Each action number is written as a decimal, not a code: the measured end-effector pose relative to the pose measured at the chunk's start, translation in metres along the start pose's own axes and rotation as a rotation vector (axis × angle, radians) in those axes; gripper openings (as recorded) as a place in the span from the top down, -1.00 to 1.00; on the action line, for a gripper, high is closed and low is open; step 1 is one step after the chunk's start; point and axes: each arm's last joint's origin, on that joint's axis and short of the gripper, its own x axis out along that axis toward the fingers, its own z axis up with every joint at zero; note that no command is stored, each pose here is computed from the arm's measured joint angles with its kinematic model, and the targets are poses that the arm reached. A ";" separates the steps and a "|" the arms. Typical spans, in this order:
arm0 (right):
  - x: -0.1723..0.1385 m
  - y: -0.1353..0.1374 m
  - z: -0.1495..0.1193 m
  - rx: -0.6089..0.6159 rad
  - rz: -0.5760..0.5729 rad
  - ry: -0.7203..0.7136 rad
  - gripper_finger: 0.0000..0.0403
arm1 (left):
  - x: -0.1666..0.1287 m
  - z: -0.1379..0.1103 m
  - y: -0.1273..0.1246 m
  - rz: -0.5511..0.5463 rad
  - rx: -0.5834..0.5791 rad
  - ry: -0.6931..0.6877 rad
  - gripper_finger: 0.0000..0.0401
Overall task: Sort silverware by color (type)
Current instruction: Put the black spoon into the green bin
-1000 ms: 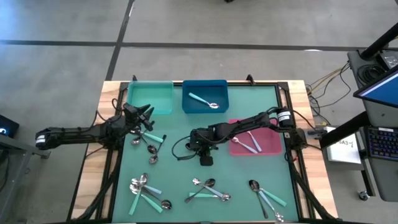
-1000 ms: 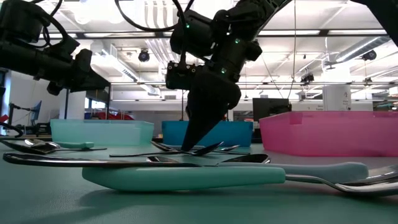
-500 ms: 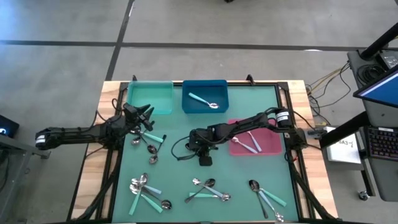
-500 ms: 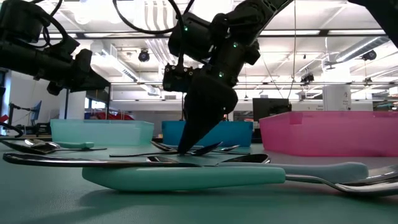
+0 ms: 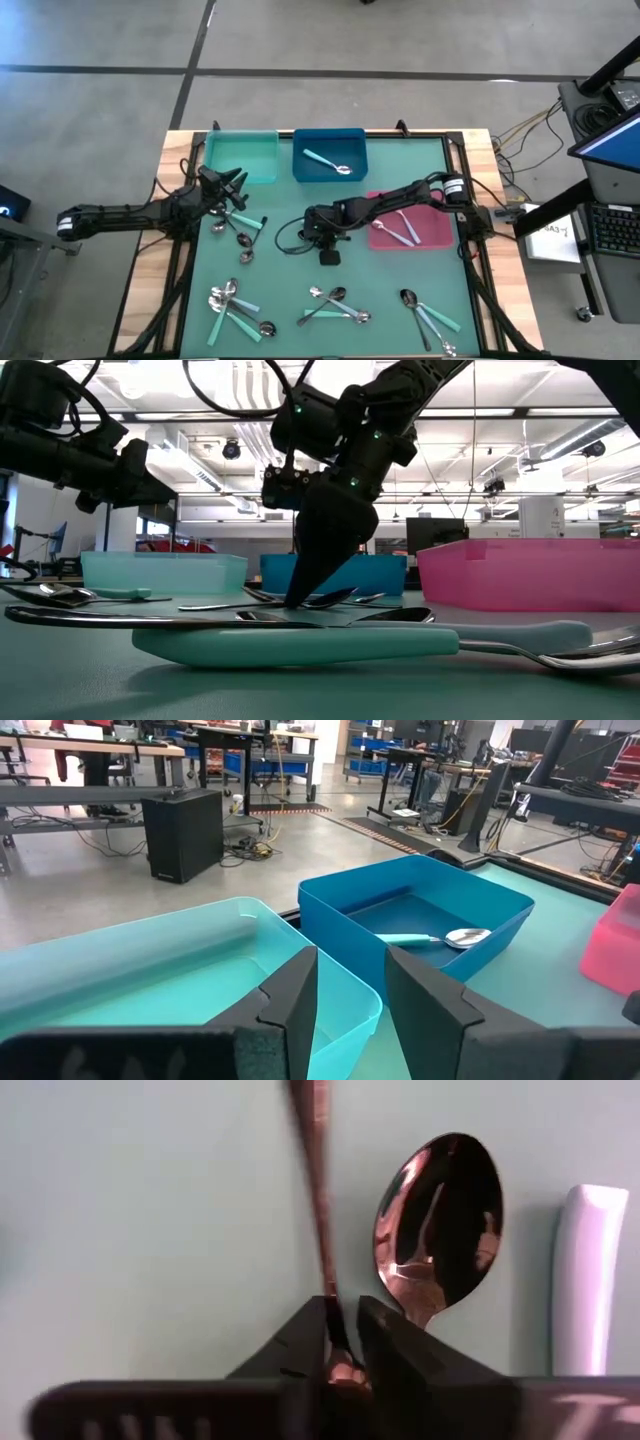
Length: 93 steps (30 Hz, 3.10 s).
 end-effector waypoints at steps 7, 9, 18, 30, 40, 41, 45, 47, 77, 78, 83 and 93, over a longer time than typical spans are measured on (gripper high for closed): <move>-0.001 -0.002 0.000 0.030 0.003 -0.001 0.95 | 0.000 0.000 0.000 0.000 -0.001 -0.001 0.48; -0.001 -0.002 0.000 0.031 0.002 -0.002 0.95 | 0.000 0.000 0.000 0.000 -0.003 -0.003 0.48; -0.015 0.000 0.006 0.051 0.002 -0.034 0.95 | 0.000 0.000 0.000 -0.002 -0.005 -0.004 0.48; -0.065 0.007 0.024 0.031 0.002 -0.162 0.96 | -0.001 0.015 -0.008 -0.215 -0.061 -0.103 0.48; -0.096 0.004 0.032 0.021 -0.060 -0.239 0.96 | -0.006 0.037 -0.017 -0.474 -0.128 -0.291 0.48; -0.099 0.002 0.032 0.019 -0.075 -0.243 0.96 | -0.005 0.036 -0.018 -0.482 -0.142 -0.281 0.48; -0.108 -0.002 0.034 0.024 -0.114 -0.269 0.96 | -0.002 0.032 -0.020 -0.480 -0.146 -0.239 0.48; -0.109 -0.004 0.034 0.028 -0.118 -0.270 0.96 | 0.000 0.031 -0.020 -0.445 -0.168 -0.226 0.48; -0.109 -0.007 0.034 0.027 -0.140 -0.268 0.96 | 0.015 0.019 -0.026 -0.334 -0.450 -0.113 0.48; -0.109 -0.007 0.034 0.028 -0.140 -0.268 0.96 | 0.015 0.020 -0.026 -0.338 -0.475 -0.116 0.48; -0.109 -0.007 0.034 0.028 -0.140 -0.269 0.96 | 0.016 0.018 -0.027 -0.336 -0.481 -0.104 0.46; -0.109 -0.007 0.034 0.027 -0.140 -0.270 0.96 | 0.019 0.010 -0.032 -0.429 -0.455 -0.008 0.46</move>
